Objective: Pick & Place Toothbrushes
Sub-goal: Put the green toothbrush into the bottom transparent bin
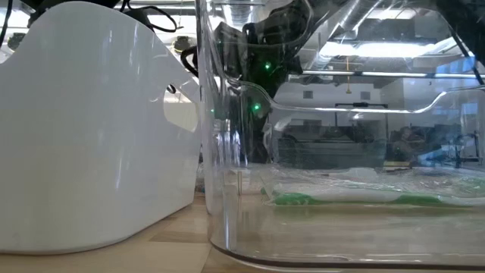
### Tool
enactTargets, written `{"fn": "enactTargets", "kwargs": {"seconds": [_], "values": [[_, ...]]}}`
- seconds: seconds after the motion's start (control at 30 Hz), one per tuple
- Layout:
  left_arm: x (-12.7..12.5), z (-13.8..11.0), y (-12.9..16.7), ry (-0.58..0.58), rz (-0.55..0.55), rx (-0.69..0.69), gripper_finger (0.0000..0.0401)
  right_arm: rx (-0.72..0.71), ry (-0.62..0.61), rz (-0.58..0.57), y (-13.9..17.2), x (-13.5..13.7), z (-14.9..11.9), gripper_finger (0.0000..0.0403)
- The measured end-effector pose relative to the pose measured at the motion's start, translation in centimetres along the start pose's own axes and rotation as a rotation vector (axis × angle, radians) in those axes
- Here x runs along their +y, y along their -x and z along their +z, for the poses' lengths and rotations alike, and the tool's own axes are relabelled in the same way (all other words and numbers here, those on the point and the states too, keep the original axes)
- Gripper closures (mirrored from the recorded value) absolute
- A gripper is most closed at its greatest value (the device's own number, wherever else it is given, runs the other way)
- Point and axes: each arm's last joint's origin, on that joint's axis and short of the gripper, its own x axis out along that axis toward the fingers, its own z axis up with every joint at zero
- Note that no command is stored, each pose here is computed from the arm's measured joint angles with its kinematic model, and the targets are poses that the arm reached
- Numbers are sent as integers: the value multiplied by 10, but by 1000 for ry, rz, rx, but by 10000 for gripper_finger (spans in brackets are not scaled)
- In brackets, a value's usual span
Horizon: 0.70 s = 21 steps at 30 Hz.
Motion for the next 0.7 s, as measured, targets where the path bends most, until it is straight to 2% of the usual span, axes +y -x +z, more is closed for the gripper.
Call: {"fn": "enactTargets", "kwargs": {"seconds": [0.43,0.7], "values": [[0,0,0,0,0,0,400,-1,54,19,8,19,5,403],[0,0,0,0,0,0,400,-16,57,20,22,11,20,403]]}}
